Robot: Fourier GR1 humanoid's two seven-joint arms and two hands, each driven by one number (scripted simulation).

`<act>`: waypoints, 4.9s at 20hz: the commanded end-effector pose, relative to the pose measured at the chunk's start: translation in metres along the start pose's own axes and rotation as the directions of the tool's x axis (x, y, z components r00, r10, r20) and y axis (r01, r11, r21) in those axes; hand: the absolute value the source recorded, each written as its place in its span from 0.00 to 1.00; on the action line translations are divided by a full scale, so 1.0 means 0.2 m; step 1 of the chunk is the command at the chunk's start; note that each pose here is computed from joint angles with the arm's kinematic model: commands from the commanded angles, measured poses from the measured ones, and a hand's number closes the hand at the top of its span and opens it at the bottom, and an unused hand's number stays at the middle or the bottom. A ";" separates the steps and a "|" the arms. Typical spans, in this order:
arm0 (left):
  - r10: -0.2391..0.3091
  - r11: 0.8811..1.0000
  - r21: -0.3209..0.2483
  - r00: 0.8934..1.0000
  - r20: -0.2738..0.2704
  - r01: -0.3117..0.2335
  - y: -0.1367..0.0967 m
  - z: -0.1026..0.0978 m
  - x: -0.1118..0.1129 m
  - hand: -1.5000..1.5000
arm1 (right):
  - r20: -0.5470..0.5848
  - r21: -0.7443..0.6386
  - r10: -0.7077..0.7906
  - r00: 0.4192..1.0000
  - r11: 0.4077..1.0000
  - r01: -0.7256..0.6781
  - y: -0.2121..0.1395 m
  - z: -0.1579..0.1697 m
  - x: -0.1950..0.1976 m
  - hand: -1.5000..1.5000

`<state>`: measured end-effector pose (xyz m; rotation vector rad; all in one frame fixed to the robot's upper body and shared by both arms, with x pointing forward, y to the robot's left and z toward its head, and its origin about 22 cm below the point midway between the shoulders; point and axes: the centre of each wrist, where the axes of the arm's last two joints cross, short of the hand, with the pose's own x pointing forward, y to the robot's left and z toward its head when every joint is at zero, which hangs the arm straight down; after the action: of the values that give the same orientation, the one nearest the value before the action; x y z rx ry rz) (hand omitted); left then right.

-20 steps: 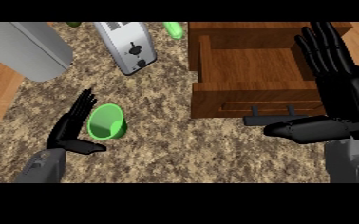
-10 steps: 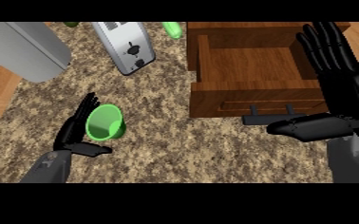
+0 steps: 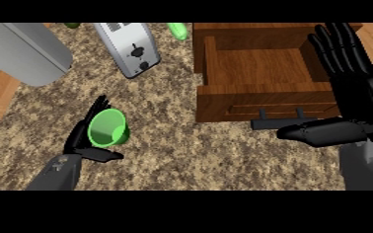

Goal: Pick up the cup, place it into the drawer and close the drawer

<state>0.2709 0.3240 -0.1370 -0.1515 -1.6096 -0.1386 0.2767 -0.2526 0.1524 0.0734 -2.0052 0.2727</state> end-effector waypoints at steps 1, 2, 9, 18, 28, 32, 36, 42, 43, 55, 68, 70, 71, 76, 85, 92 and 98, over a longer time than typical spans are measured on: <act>0.084 0.995 -0.066 0.994 0.076 -0.079 0.00 -0.01 0.01 0.00 | 0.002 0.019 0.008 1.000 1.000 -0.008 -0.02 0.01 0.02 0.00; 0.100 0.992 -0.083 0.992 0.080 -0.094 -0.07 -0.03 -0.02 0.00 | -0.004 -0.007 -0.007 1.000 1.000 0.007 -0.03 0.00 -0.04 0.00; 0.259 0.956 -0.171 0.960 0.109 -0.239 -0.08 -0.07 0.01 1.00 | -0.008 0.010 0.020 1.000 1.000 -0.020 0.00 0.02 0.00 0.00; -0.173 0.963 0.253 0.938 0.301 0.097 -0.19 -0.14 0.02 1.00 | -0.014 -0.001 0.015 1.000 1.000 -0.015 -0.09 -0.03 0.03 0.00; 0.040 0.960 0.222 0.873 0.485 -0.167 -0.32 -0.37 0.15 1.00 | -0.014 -0.009 0.016 1.000 1.000 -0.016 -0.07 0.03 -0.03 0.00; 0.054 0.987 0.104 0.864 0.501 -0.122 -0.30 -0.48 0.28 1.00 | -0.020 -0.025 0.043 0.999 0.999 -0.043 -0.10 0.02 -0.02 0.00; 0.068 0.994 0.039 0.833 0.549 -0.107 -0.41 -0.67 0.51 1.00 | -0.025 -0.037 0.033 0.999 0.999 -0.033 -0.12 0.06 0.04 0.00; 0.079 0.997 -0.058 0.848 0.524 -0.057 -0.72 -0.86 0.82 1.00 | -0.043 -0.027 0.044 0.998 0.999 -0.045 -0.13 0.09 0.02 0.00; 0.083 0.996 -0.062 0.839 0.538 -0.058 -0.77 -0.95 0.99 1.00 | -0.043 -0.031 0.064 0.997 0.997 -0.065 -0.16 0.04 -0.02 0.00; -0.006 0.999 -0.034 0.896 0.443 0.024 -1.16 -1.13 1.53 1.00 | -0.030 -0.046 0.044 0.999 0.998 -0.046 -0.12 0.07 -0.03 0.00; -0.241 0.968 -0.024 0.952 0.187 0.250 -1.28 -1.18 1.37 1.00 | 0.024 0.015 0.012 1.000 1.000 -0.012 -0.06 -0.03 -0.07 0.00; -0.277 0.957 -0.056 0.952 0.131 0.286 -1.29 -1.18 1.36 1.00 | 0.010 0.061 0.011 1.000 0.998 -0.011 -0.03 -0.03 -0.05 0.00; -0.300 0.948 -0.074 0.946 0.121 0.310 -1.26 -1.18 1.31 1.00 | 0.036 0.045 0.001 0.999 0.999 -0.002 -0.02 -0.05 -0.07 0.00; -0.328 0.937 -0.093 0.939 0.108 0.338 -1.26 -1.15 1.24 1.00 | 0.054 0.086 -0.003 0.999 0.996 -0.001 -0.01 -0.10 -0.02 0.00; -0.085 0.991 -0.088 0.983 0.166 0.101 -1.25 -1.13 1.21 0.00 | 0.056 0.338 -0.161 0.985 0.932 0.133 0.14 -0.15 0.01 1.00; 0.081 0.996 -0.060 0.952 0.295 -0.066 -1.26 -1.13 1.27 0.00 | -0.052 0.637 -0.082 0.995 0.765 0.096 0.18 -0.13 -0.02 1.00; 0.080 0.996 0.003 0.947 0.310 -0.085 -1.25 -1.15 1.27 0.00 | -0.119 0.720 0.264 0.957 0.687 -0.100 0.16 -0.03 -0.07 0.00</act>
<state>0.4382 0.0379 0.1281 -0.2467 -1.9052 -0.0871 0.2884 -0.2160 0.1472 0.4444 -1.7006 1.0213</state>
